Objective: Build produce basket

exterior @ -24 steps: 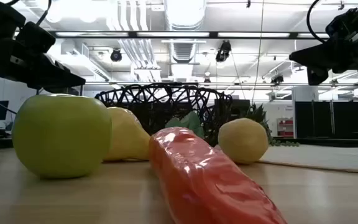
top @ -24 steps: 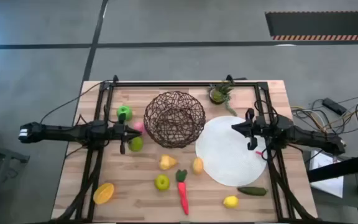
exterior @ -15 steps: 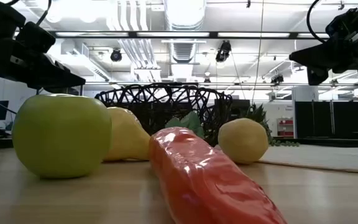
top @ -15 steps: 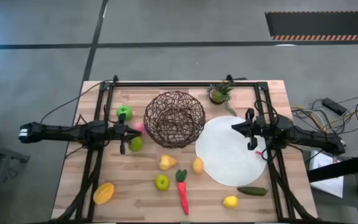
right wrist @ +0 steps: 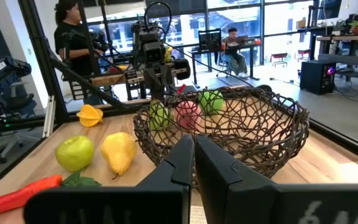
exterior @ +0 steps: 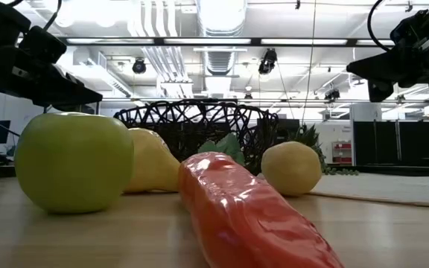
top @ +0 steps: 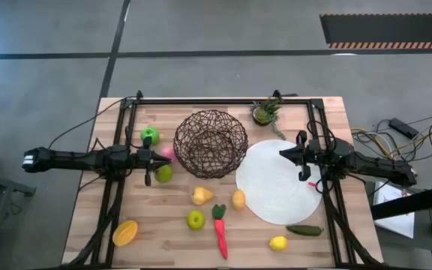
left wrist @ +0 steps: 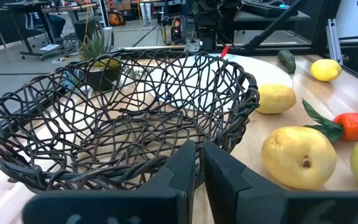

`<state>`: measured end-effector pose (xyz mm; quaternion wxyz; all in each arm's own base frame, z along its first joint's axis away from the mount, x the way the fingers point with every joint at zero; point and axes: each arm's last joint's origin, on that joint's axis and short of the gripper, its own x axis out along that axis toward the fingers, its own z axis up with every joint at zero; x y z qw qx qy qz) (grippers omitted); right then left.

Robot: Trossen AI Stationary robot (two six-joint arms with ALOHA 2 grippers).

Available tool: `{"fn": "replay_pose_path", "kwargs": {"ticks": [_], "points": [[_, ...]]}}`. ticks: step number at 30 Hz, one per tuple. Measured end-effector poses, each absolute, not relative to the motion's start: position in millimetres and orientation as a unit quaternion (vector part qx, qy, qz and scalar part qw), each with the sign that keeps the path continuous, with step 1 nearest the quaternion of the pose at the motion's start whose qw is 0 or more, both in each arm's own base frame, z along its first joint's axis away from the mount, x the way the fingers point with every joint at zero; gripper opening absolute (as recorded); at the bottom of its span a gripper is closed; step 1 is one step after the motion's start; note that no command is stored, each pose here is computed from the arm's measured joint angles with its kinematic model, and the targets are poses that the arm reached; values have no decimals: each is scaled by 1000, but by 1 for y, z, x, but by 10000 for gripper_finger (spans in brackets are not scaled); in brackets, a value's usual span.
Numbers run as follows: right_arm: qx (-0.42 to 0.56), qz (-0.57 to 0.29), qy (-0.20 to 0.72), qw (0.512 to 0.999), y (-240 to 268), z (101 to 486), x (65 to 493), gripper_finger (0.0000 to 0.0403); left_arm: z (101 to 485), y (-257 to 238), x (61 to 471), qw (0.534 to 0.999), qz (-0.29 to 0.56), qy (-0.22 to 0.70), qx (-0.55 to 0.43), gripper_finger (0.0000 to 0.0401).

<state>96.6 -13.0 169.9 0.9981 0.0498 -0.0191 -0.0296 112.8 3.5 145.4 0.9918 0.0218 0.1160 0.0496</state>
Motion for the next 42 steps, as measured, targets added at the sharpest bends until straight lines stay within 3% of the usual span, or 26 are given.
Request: {"fn": "replay_pose_path", "kwargs": {"ticks": [32,42], "points": [[43,-29,-31,998,-13,172,96,9,145,3,113,992,50,116,22,13],[144,-23,-49,988,-13,175,96,9,145,3,113,992,50,116,22,13]]}}
